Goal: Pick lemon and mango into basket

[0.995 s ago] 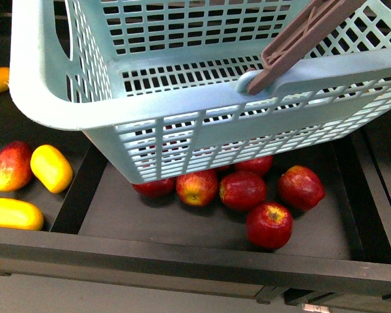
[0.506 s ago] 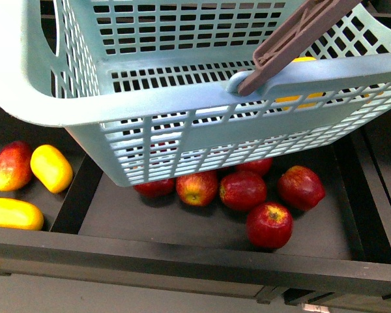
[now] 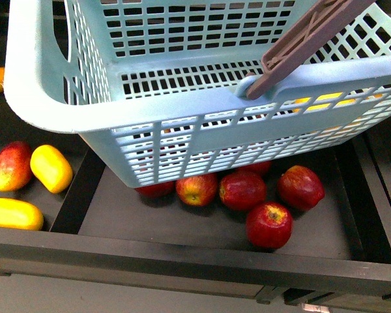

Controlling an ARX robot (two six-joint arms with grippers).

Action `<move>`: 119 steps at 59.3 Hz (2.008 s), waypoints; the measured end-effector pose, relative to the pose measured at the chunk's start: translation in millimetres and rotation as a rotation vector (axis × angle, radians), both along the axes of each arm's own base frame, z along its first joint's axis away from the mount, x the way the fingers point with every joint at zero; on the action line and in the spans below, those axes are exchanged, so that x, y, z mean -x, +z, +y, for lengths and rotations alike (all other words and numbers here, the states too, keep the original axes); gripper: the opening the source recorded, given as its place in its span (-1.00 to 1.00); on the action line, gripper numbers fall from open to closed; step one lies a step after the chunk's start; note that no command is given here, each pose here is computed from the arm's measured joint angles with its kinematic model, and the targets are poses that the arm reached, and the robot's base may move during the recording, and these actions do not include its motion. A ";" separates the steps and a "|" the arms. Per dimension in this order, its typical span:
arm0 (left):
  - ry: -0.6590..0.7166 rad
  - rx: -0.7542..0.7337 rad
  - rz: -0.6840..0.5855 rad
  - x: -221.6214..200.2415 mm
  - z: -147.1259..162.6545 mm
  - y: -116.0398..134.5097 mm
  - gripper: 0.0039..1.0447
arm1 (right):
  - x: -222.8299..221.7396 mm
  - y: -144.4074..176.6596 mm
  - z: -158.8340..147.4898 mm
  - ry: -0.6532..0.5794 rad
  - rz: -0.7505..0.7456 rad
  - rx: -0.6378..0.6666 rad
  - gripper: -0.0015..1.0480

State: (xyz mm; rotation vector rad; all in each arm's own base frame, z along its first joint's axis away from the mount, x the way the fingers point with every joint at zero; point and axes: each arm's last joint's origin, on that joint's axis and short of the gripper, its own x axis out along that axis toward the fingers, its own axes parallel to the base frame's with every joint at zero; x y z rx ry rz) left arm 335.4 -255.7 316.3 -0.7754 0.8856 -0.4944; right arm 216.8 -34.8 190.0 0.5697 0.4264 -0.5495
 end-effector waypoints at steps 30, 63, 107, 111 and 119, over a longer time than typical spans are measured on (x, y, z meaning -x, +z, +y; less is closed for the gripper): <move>0.000 0.000 -0.001 0.1 0.1 0.2 -0.92 | 12.9 -18.4 9.4 0.485 -0.336 0.263 0.34; -0.003 0.001 -0.001 0.6 -0.2 0.5 -0.92 | 64.6 -28.6 34.1 0.551 -0.409 0.555 -0.96; 0.000 -0.001 -0.003 0.4 0.0 0.4 -0.92 | 76.4 -22.3 34.3 0.542 -0.437 0.568 0.66; 0.000 -0.001 -0.004 0.4 0.0 0.5 -0.92 | 76.4 -22.3 34.3 0.542 -0.437 0.568 0.84; -0.001 -0.001 -0.003 0.4 0.0 0.4 -0.92 | 76.4 -22.3 34.3 0.542 -0.437 0.568 0.83</move>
